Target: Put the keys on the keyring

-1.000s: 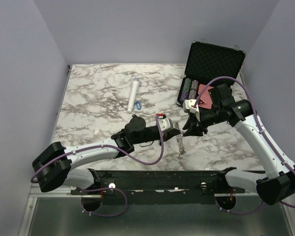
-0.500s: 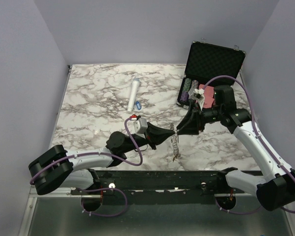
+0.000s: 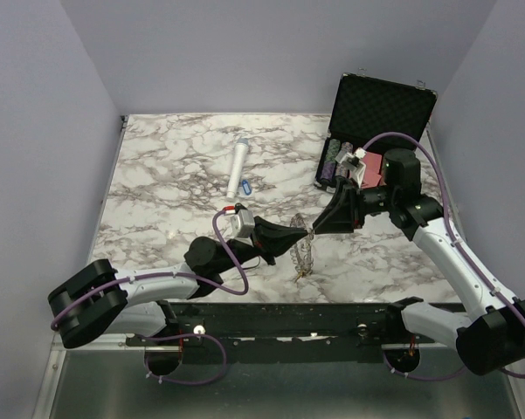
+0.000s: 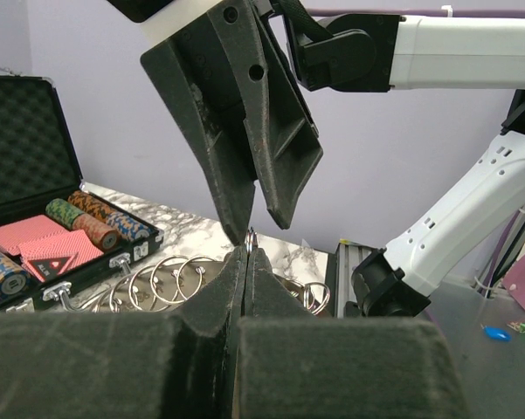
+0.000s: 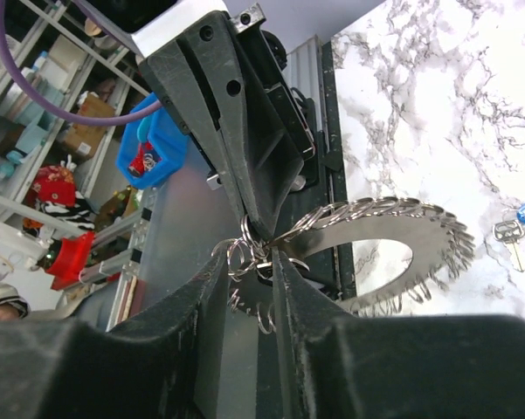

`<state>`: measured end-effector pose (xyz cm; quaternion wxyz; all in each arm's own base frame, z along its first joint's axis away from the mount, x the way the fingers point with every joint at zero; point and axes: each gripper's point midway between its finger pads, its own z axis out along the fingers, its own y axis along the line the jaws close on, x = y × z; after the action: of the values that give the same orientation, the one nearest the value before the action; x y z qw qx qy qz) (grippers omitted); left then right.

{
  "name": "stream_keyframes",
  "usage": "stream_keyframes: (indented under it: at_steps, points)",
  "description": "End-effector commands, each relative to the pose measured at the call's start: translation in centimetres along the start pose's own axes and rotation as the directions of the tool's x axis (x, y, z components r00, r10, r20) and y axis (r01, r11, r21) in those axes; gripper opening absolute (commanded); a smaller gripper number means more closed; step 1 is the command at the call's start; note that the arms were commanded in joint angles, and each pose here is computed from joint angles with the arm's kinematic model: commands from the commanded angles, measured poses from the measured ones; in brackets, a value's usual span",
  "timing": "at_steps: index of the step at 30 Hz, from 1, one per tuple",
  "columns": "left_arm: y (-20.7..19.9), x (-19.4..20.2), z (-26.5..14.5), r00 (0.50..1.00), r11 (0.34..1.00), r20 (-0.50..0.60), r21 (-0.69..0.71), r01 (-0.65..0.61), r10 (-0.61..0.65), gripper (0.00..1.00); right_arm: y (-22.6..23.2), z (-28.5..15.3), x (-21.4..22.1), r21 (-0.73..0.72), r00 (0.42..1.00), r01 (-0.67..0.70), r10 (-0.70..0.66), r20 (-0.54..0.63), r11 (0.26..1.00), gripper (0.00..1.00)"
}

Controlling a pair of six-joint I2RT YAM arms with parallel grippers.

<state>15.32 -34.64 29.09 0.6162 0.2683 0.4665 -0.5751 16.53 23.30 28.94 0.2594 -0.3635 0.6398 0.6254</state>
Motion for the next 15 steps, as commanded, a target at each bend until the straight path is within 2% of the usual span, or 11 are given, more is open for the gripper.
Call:
stream_keyframes:
  at_steps: [1,5,9,12,15]
  points:
    - [-0.4,-2.9,0.2,0.995,1.000,0.098,0.004,-0.010,0.010,0.00,1.1,-0.2,0.0,-0.045,1.000,0.006,-0.006,0.003,0.999,0.32]
    - [-0.5,-3.1,0.3,0.995,1.000,0.101,0.009,-0.007,0.006,0.00,0.7,-0.2,0.1,-0.033,1.000,-0.005,0.006,0.011,0.999,0.27]
    - [-0.5,-3.2,0.4,0.994,1.000,0.106,0.008,-0.004,0.003,0.00,0.4,-0.1,0.0,-0.019,1.000,-0.012,0.013,0.022,1.000,0.15]
    - [-0.5,-3.4,0.4,0.994,1.000,0.112,0.009,-0.002,0.001,0.00,0.2,0.0,-0.1,-0.013,0.999,-0.029,0.030,0.029,0.999,0.02]
    - [-0.7,-3.8,0.3,0.991,1.000,0.137,0.012,-0.002,0.000,0.00,-0.1,0.0,0.1,-0.007,0.998,-0.049,0.050,0.029,0.999,0.00]
